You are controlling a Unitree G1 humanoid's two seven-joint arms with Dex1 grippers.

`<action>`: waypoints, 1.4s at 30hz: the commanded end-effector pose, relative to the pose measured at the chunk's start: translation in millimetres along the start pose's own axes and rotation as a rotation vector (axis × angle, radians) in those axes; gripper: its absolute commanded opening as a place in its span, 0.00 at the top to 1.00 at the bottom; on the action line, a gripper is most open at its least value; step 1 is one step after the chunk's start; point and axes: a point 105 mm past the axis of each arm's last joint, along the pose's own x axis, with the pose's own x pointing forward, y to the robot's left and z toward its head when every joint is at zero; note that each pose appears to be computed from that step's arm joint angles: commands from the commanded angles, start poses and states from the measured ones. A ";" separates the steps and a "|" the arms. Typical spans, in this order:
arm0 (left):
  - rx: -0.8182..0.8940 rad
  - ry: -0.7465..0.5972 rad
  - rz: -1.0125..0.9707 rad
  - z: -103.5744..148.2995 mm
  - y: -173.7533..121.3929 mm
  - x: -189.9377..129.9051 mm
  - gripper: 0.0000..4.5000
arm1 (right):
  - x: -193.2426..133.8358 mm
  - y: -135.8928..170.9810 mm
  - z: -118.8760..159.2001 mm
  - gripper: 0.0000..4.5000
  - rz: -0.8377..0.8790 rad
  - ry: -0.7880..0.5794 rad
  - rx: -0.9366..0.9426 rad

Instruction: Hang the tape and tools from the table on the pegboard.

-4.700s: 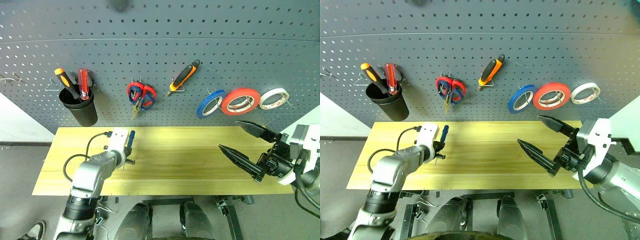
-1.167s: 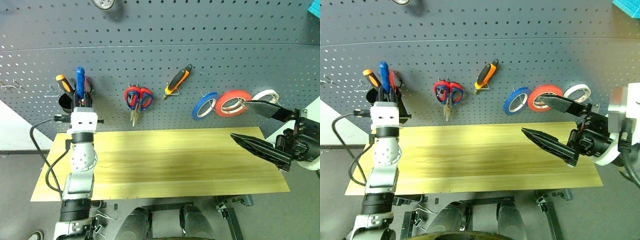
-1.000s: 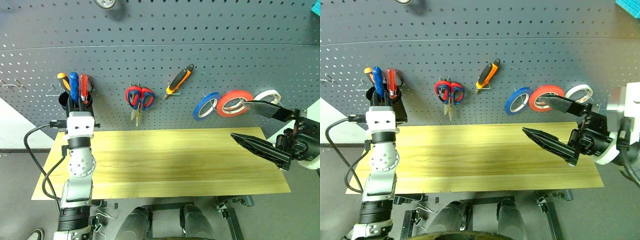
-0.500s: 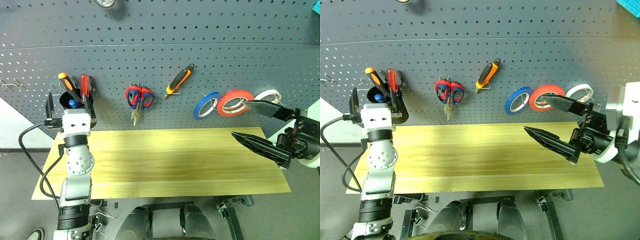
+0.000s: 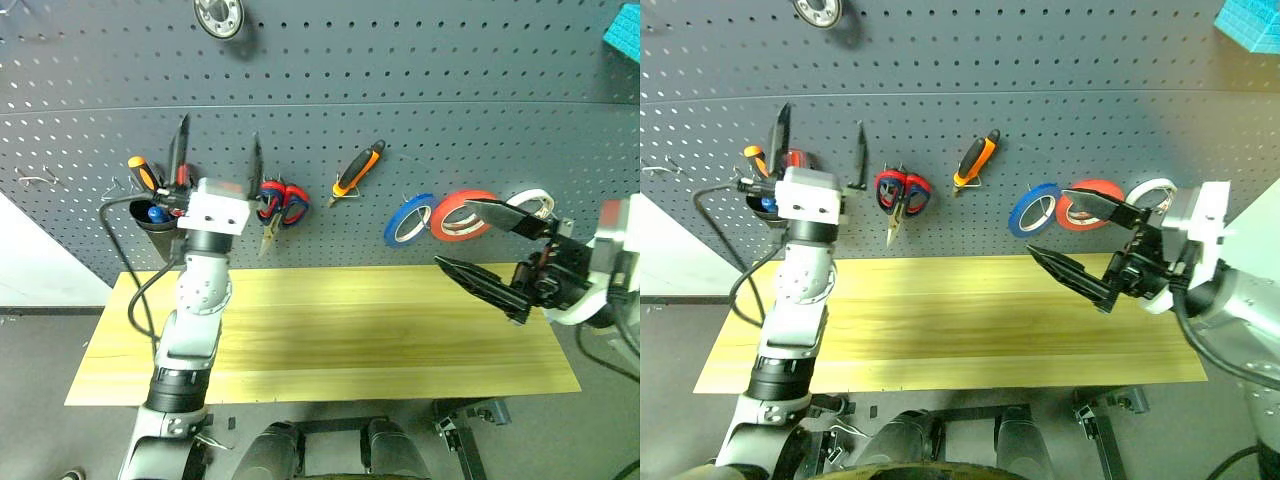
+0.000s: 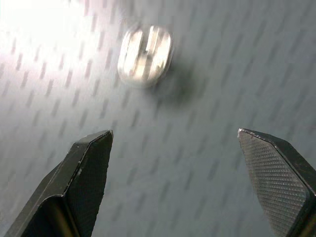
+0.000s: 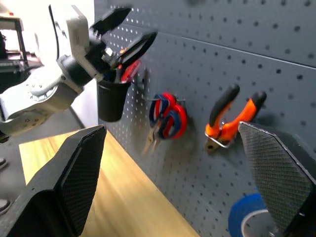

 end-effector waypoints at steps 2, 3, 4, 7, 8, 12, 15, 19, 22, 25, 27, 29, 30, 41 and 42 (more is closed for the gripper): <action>-0.100 -0.042 -0.176 7.7 -25.4 -4.9 0.06 | 7.6 5.4 -12.6 0.00 -0.044 -0.025 -0.016; -0.122 -0.020 -0.218 3.1 -31.4 -8.6 0.06 | 9.0 7.3 -17.5 0.00 -0.068 -0.029 -0.007; -0.141 0.017 -0.277 -4.5 -39.6 -13.6 0.06 | 9.5 11.5 -22.5 0.00 -0.095 -0.037 0.007; -0.187 0.133 -0.364 -31.4 -51.8 -23.2 0.06 | 12.1 20.1 -39.2 0.00 -0.179 -0.045 0.048; -0.204 0.172 -0.397 -39.5 -57.2 -28.4 0.06 | 11.1 25.1 -47.2 0.00 -0.203 -0.039 0.072; -0.292 0.353 -0.595 -70.2 -88.3 -65.8 0.06 | 7.8 36.2 -78.0 0.00 -0.315 -0.020 0.160; -0.337 0.464 -0.696 -89.6 -103.5 -97.3 0.06 | 6.5 40.3 -99.4 0.00 -0.396 -0.019 0.187; -0.367 0.605 -0.738 -114.3 -110.9 -124.8 0.06 | 2.0 42.4 -120.9 0.00 -0.462 0.013 0.214; -0.400 0.704 -0.769 -127.3 -113.2 -148.9 0.06 | -4.4 49.9 -133.7 0.00 -0.497 0.034 0.261; -0.415 0.781 -0.784 -138.2 -110.7 -168.9 0.06 | -8.8 62.9 -142.9 0.00 -0.499 0.060 0.287; -0.406 0.817 -0.800 -142.8 -108.1 -180.6 0.06 | -14.1 70.0 -157.1 0.00 -0.516 0.115 0.340; -0.422 0.842 -0.799 -142.7 -106.4 -188.2 0.06 | -17.8 73.0 -166.4 0.00 -0.543 0.138 0.389; -0.428 0.846 -0.799 -141.3 -106.6 -191.0 0.06 | -17.5 74.7 -168.4 0.00 -0.544 0.137 0.409; -0.484 0.912 -0.764 -134.7 -111.8 -208.4 0.06 | -2.8 71.3 -173.6 0.00 -0.458 0.116 0.462; -0.491 0.922 -0.752 -135.8 -110.9 -210.3 0.06 | -1.9 71.4 -173.4 0.00 -0.450 0.115 0.464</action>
